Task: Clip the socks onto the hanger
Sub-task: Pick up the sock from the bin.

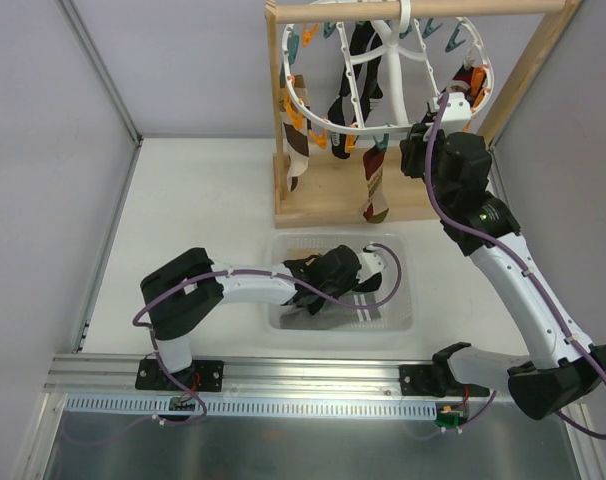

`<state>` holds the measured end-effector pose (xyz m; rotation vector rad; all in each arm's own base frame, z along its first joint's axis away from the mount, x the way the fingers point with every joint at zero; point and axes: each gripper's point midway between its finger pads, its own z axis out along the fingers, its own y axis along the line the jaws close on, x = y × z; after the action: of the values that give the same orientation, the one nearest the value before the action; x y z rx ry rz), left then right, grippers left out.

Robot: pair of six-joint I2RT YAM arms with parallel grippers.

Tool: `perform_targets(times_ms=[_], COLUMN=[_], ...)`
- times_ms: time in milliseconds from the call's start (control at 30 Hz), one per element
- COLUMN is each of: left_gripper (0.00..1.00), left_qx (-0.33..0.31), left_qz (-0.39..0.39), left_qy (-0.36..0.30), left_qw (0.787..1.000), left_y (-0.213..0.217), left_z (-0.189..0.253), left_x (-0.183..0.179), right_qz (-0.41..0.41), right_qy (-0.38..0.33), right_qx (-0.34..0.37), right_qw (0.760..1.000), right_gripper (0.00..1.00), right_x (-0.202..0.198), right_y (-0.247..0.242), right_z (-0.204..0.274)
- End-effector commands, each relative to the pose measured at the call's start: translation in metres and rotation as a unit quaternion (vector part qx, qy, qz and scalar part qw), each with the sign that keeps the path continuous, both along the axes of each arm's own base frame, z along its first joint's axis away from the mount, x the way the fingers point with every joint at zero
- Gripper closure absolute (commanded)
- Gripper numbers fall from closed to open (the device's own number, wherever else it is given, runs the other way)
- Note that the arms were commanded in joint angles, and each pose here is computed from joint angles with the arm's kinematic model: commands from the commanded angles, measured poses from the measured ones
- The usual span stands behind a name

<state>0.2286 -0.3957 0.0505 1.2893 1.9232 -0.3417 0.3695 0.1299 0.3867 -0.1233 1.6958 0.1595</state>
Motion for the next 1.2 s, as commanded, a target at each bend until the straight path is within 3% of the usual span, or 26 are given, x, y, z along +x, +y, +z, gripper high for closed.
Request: perform_targets(times_ms=[0, 67, 233, 400, 500, 733, 1167], left_gripper=[0.84, 0.99, 1.0, 1.0, 1.0, 1.0, 1.0], left_qx=[-0.015, -0.017, -0.034, -0.127, -0.213, -0.356, -0.494], left_qz=[0.027, 0.042, 0.066, 0.07, 0.064, 0.008, -0.002], left_qy=[-0.031, -0.037, -0.039, -0.006, 0.024, 0.017, 0.022], left_qw=[0.999, 0.998, 0.997, 0.989, 0.975, 0.934, 0.869], left_y=[-0.01, -0.009, -0.005, -0.006, -0.006, 0.0, -0.018], left_z=[0.015, 0.017, 0.023, 0.063, 0.102, 0.18, 0.283], left_x=[0.014, 0.018, 0.023, 0.019, 0.012, -0.001, 0.035], right_qz=[-0.002, -0.002, 0.001, 0.018, 0.031, 0.068, 0.109], right_qy=[0.058, 0.058, 0.062, 0.069, 0.072, 0.079, 0.053], right_qx=[-0.024, -0.023, -0.02, -0.002, 0.011, 0.048, 0.096], right_qw=[0.998, 0.998, 0.998, 0.997, 0.997, 0.993, 0.988], right_gripper=[0.99, 0.99, 0.99, 0.99, 0.99, 0.99, 0.99], right_x=[-0.006, -0.005, -0.003, -0.004, -0.005, -0.007, -0.025], right_y=[-0.006, -0.005, -0.003, 0.006, 0.013, 0.031, 0.042], right_z=[-0.032, -0.033, -0.035, -0.038, -0.039, -0.039, -0.012])
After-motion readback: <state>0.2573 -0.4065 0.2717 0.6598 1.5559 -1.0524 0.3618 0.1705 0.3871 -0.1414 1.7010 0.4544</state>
